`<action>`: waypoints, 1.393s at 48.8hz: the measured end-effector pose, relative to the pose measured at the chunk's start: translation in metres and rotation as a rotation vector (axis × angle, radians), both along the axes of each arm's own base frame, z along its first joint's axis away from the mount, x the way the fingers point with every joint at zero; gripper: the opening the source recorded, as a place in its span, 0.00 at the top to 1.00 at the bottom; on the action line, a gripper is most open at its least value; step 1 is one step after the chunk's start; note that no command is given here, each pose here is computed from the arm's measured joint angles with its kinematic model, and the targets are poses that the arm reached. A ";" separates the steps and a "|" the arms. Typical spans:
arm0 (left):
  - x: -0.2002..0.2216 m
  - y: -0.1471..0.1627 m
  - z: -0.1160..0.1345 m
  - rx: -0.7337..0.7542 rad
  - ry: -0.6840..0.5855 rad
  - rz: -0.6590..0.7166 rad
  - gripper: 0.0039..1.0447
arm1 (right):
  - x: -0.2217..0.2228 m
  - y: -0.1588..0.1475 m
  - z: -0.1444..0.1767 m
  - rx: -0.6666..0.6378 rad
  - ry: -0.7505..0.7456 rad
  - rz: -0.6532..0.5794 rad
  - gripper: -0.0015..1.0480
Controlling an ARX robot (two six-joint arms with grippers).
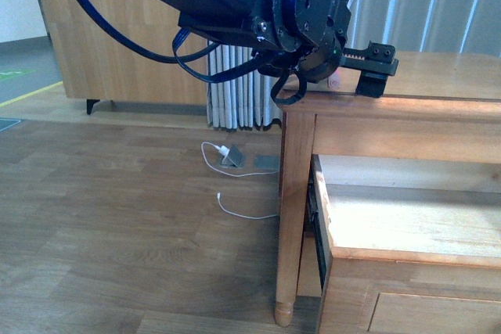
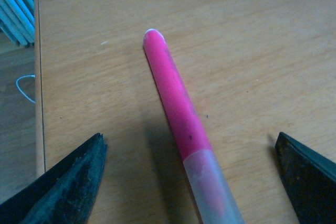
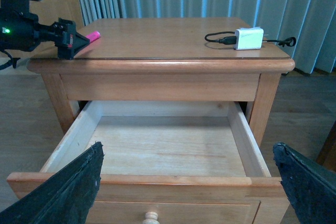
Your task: Place pink marker in drawer with both arms
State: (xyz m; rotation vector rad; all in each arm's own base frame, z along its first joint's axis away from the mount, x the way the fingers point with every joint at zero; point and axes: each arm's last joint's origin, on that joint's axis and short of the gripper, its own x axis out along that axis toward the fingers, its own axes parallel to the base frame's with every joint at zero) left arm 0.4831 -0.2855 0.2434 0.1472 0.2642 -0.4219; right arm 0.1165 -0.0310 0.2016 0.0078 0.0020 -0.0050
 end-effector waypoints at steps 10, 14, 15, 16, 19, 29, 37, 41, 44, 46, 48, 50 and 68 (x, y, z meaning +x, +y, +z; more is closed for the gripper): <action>0.000 -0.004 0.006 0.041 0.052 0.001 0.06 | 0.000 0.000 0.000 0.000 0.000 0.000 0.08; -0.001 -0.003 0.007 0.048 0.064 0.001 0.06 | 0.000 0.000 0.000 0.000 0.000 0.000 0.08; -0.001 -0.003 0.007 0.050 0.066 0.001 0.07 | 0.000 0.000 0.000 0.000 0.000 0.000 0.08; -0.001 -0.003 0.007 0.051 0.067 0.000 0.09 | 0.000 0.000 0.000 0.000 0.000 0.000 0.08; -0.001 -0.003 0.006 0.054 0.073 -0.001 0.17 | 0.000 0.000 0.000 0.000 0.000 0.000 0.08; -0.004 -0.006 0.007 0.082 0.080 -0.015 0.53 | 0.000 0.000 0.000 0.000 0.000 0.000 0.08; -0.004 -0.006 0.007 0.088 0.078 -0.017 0.77 | 0.000 0.000 0.000 0.000 0.000 0.000 0.08; -0.004 -0.005 0.007 0.091 0.076 -0.020 0.85 | 0.000 0.000 0.000 0.000 0.000 0.000 0.08; -0.004 -0.003 0.006 0.093 0.074 -0.024 0.87 | 0.000 0.000 0.000 0.000 0.000 0.000 0.08; -0.005 -0.002 0.006 0.092 0.073 -0.026 0.87 | 0.000 0.000 0.000 0.000 0.000 0.000 0.08; -0.006 0.001 0.007 0.090 0.070 -0.035 0.87 | 0.000 0.000 0.000 0.000 0.000 0.000 0.08; -0.007 0.003 0.008 0.083 0.067 -0.046 0.87 | 0.000 0.000 0.000 0.000 0.000 0.000 0.08; -0.043 0.046 0.013 -0.031 0.011 -0.203 0.87 | 0.000 0.000 0.000 0.000 0.000 0.000 0.08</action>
